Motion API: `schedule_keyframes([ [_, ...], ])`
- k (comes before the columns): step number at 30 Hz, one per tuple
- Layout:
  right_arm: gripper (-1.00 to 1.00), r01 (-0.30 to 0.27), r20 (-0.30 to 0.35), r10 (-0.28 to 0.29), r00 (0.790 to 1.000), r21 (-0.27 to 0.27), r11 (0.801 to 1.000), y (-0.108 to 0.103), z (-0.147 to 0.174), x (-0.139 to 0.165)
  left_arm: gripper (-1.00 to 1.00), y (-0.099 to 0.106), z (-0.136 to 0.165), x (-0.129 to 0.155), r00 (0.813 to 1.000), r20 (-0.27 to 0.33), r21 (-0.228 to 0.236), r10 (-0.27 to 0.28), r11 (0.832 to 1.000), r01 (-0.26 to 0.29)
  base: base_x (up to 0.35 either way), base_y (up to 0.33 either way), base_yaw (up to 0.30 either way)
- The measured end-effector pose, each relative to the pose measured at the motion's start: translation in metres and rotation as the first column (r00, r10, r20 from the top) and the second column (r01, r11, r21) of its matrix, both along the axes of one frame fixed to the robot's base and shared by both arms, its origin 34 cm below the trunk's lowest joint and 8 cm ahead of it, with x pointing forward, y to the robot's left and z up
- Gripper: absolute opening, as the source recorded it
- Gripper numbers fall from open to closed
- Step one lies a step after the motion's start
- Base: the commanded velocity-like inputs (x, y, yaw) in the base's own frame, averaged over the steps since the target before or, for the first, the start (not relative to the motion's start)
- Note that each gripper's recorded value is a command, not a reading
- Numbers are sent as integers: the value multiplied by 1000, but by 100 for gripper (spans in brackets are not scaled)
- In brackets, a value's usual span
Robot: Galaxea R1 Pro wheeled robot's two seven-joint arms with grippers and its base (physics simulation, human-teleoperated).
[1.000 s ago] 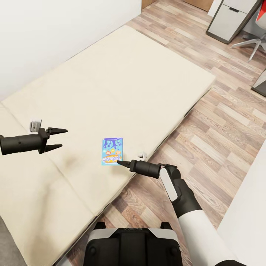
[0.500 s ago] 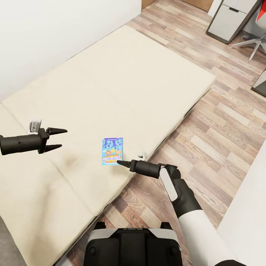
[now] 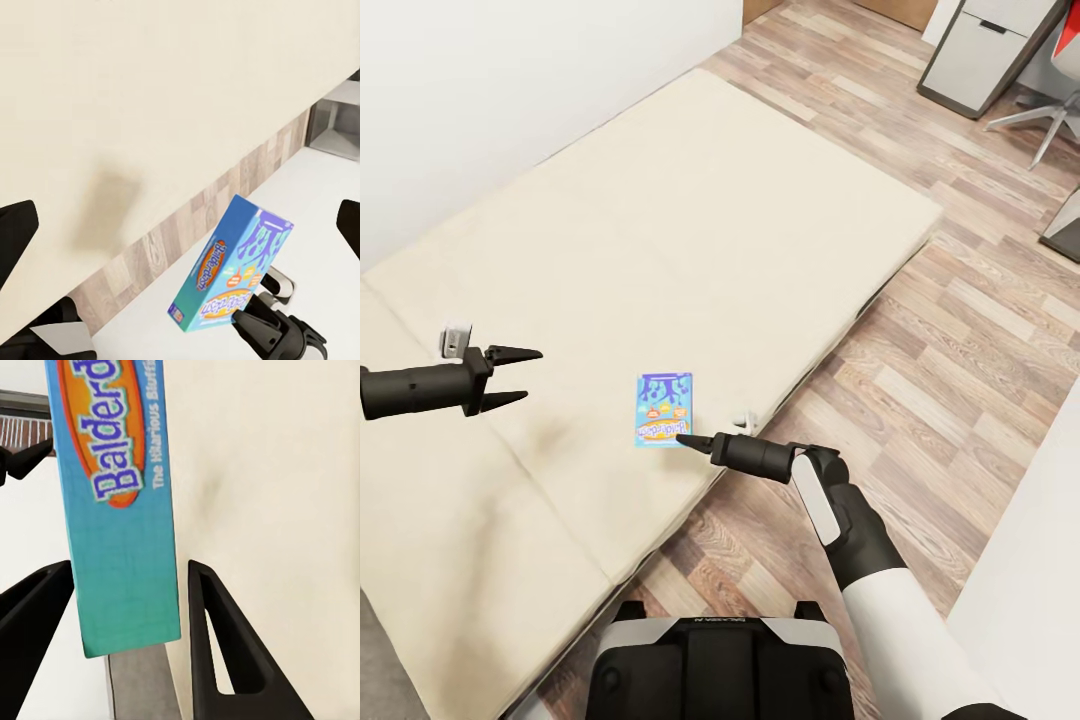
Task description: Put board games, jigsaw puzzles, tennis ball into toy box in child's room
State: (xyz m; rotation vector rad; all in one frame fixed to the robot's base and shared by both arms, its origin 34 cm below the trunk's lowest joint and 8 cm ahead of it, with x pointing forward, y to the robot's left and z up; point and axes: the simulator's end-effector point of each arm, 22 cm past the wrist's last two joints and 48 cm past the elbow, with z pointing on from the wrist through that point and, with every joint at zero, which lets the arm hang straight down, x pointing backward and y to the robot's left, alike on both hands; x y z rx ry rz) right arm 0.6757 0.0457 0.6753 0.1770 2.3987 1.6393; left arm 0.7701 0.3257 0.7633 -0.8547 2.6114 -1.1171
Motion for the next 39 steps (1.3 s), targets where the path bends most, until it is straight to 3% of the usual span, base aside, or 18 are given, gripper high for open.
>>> schedule_keyframes([
  [31,-100,-8,7,8,1000,-6,1000,2,0,-1,100,-2,-1,-1,1000,-2,-2,-2,1000,2,0,-38,97],
  [39,-100,-14,7,14,1000,-11,1000,2,-1,-2,100,-2,-1,-1,1000,-2,-2,-1,1000,1,1,-2,238],
])
